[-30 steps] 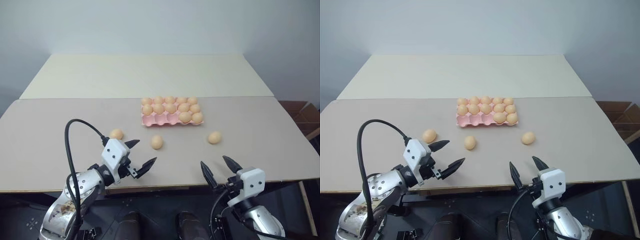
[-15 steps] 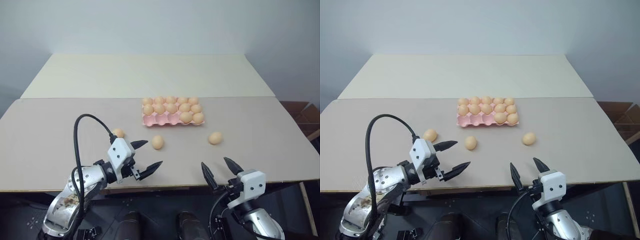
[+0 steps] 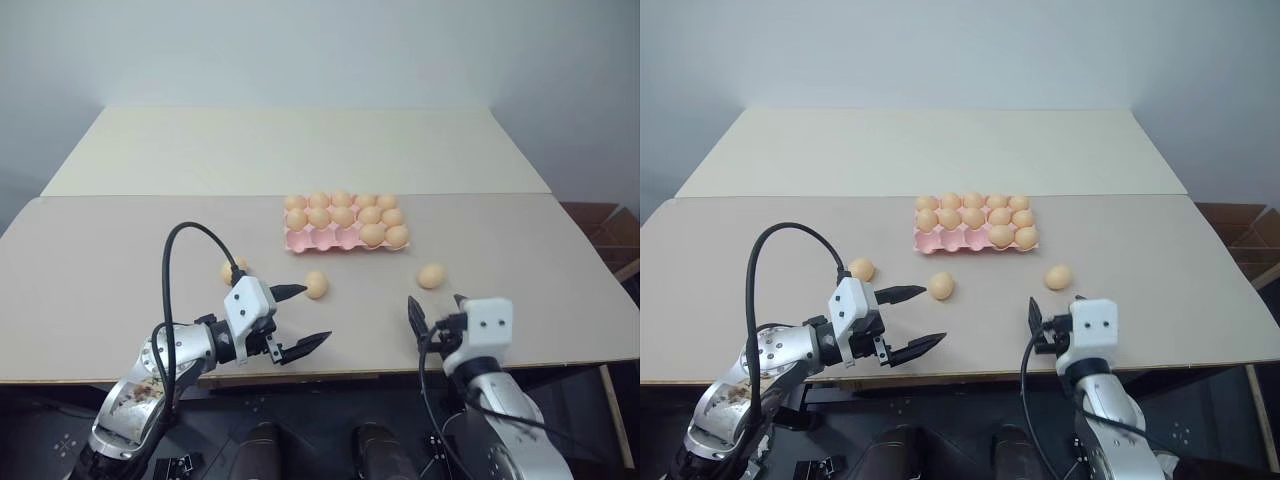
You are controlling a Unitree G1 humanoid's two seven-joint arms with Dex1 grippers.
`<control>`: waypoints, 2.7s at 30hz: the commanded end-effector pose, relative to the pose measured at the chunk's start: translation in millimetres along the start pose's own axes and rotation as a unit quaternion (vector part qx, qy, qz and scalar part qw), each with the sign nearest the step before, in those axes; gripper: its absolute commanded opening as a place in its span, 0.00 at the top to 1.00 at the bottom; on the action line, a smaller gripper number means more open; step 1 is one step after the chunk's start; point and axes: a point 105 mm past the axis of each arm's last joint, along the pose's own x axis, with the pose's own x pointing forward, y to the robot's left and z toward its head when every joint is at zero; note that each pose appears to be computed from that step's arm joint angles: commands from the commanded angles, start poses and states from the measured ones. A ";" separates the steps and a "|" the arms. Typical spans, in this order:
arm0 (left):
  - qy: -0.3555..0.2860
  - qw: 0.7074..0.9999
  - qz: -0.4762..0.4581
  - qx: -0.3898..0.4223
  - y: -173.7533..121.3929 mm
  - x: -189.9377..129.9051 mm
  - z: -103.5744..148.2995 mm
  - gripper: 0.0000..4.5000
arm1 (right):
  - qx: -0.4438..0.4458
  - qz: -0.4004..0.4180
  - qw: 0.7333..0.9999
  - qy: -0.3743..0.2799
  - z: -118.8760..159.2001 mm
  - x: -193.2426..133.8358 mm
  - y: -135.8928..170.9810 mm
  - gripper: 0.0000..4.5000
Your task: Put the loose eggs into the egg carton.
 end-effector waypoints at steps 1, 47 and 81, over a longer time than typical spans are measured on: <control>-0.019 1.000 -0.012 0.020 -1.4 1.5 10.8 0.00 | 0.008 -0.045 0.999 0.015 8.8 10.8 -11.2 0.01; -0.009 1.000 0.009 0.023 3.0 -4.7 13.9 0.00 | 0.014 -0.058 0.997 0.055 18.0 68.7 -11.8 0.55; 0.023 0.994 0.107 0.008 16.8 -34.4 -6.1 0.00 | -0.113 0.184 0.975 -0.057 69.8 118.8 116.3 0.56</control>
